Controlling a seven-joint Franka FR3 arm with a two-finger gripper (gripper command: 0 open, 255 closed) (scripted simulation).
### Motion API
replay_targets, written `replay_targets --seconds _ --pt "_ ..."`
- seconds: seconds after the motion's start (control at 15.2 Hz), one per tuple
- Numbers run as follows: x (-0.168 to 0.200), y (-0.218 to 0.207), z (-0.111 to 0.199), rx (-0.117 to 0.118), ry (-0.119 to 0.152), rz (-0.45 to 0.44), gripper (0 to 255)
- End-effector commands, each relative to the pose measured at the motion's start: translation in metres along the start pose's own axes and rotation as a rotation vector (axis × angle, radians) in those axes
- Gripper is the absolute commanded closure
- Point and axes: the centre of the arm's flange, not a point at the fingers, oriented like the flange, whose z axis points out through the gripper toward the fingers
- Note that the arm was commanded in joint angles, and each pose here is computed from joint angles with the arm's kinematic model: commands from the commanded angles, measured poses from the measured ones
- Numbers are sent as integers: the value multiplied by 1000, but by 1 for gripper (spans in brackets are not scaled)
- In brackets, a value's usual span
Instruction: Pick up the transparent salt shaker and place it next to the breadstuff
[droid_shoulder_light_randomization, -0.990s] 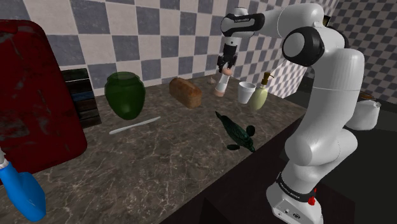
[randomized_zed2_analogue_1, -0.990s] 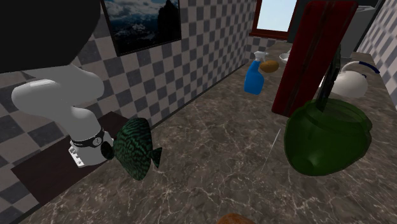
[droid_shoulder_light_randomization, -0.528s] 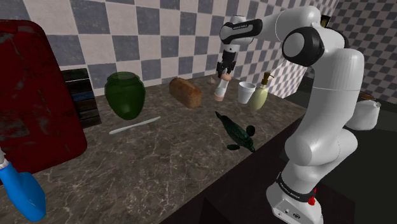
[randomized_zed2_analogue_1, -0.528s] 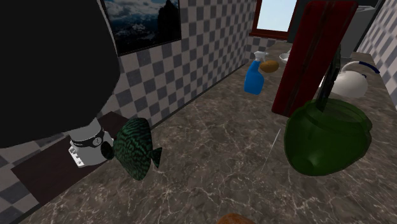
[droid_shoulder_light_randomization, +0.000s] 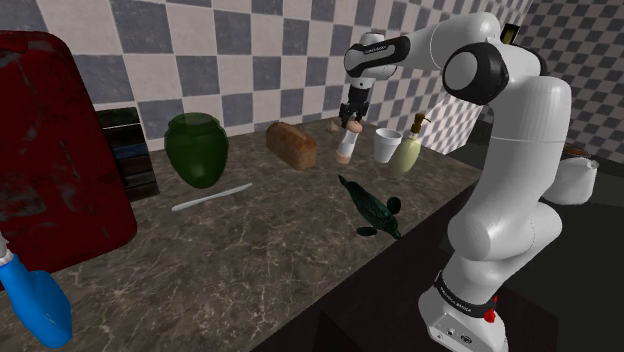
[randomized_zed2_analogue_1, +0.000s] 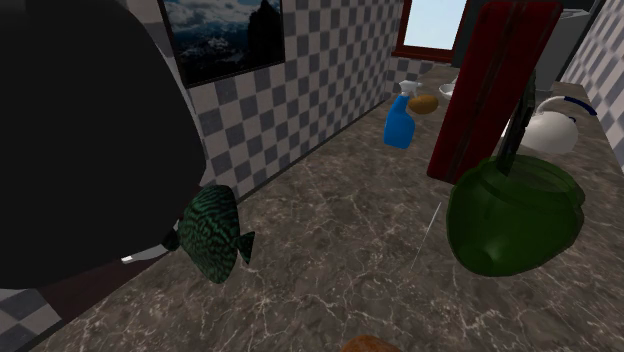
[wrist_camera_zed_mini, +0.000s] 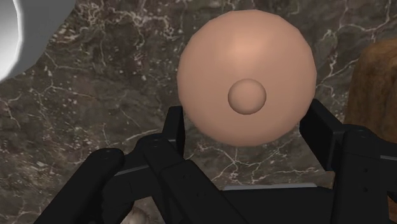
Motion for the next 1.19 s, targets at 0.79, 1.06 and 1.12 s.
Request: replay_targets --seconds 0.79,1.06,1.12 --pt "0 0 -50 0 0 0 0" --pt "0 0 -50 0 0 0 0" --pt "0 0 -50 0 0 0 0"
